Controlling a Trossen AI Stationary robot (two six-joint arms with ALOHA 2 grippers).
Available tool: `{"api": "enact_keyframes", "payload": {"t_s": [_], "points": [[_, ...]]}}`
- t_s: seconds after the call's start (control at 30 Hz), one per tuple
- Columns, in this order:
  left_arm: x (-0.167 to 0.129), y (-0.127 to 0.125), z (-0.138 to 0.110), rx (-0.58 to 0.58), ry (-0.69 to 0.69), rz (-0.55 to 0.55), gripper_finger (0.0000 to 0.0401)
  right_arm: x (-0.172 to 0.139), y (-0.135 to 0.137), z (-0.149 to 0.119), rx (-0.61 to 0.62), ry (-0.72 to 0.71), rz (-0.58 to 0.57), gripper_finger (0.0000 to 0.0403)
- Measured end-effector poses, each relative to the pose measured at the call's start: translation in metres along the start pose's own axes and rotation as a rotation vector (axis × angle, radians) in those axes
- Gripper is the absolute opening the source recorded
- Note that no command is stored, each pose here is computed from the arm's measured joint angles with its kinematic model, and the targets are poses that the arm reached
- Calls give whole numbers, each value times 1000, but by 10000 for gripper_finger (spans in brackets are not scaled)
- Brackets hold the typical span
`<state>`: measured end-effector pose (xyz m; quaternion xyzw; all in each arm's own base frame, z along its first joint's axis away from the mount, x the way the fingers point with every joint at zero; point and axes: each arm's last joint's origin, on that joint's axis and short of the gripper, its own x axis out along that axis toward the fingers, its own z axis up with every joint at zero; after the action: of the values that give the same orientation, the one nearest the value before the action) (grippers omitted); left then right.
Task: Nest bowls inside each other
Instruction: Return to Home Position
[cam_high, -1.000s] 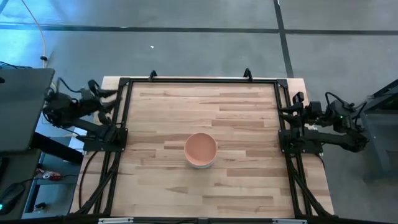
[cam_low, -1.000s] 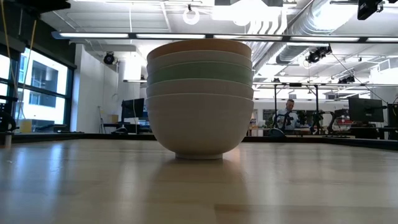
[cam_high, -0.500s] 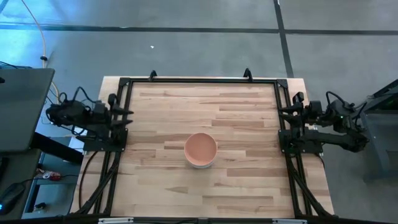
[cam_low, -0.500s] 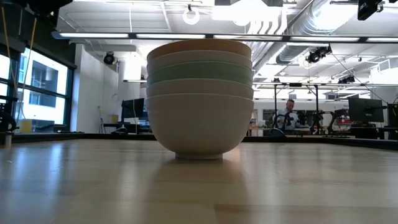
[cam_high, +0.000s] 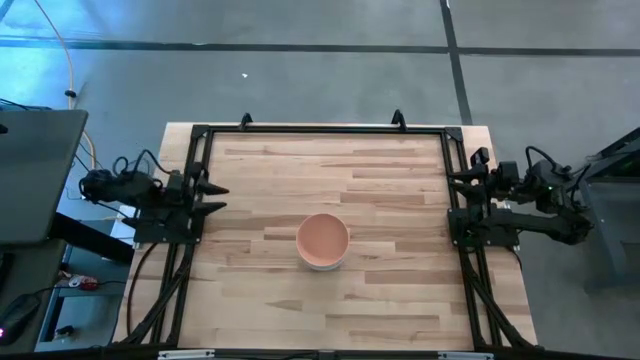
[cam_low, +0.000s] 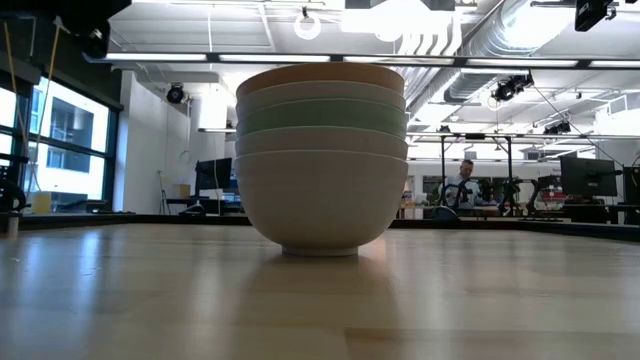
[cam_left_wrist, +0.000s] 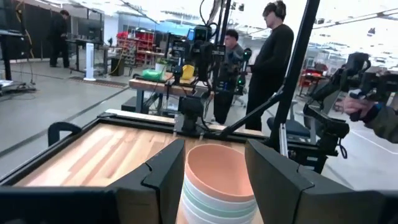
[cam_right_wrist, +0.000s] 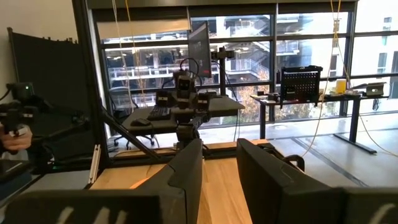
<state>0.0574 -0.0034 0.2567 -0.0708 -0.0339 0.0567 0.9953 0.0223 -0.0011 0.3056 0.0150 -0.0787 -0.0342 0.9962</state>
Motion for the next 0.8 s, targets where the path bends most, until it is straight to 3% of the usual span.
{"api": "enact_keyframes", "payload": {"t_s": [0.17, 0.5, 0.8], "points": [[7, -1, -12, 2, -17, -6, 156, 0, 0, 0, 0, 0, 0, 92], [14, -6, -21, 58, -100, -128, 156, 0, 0, 0, 0, 1, -1, 92], [25, -8, -49, 97, -183, -179, 156, 0, 0, 0, 7, -1, 0, 92]]}}
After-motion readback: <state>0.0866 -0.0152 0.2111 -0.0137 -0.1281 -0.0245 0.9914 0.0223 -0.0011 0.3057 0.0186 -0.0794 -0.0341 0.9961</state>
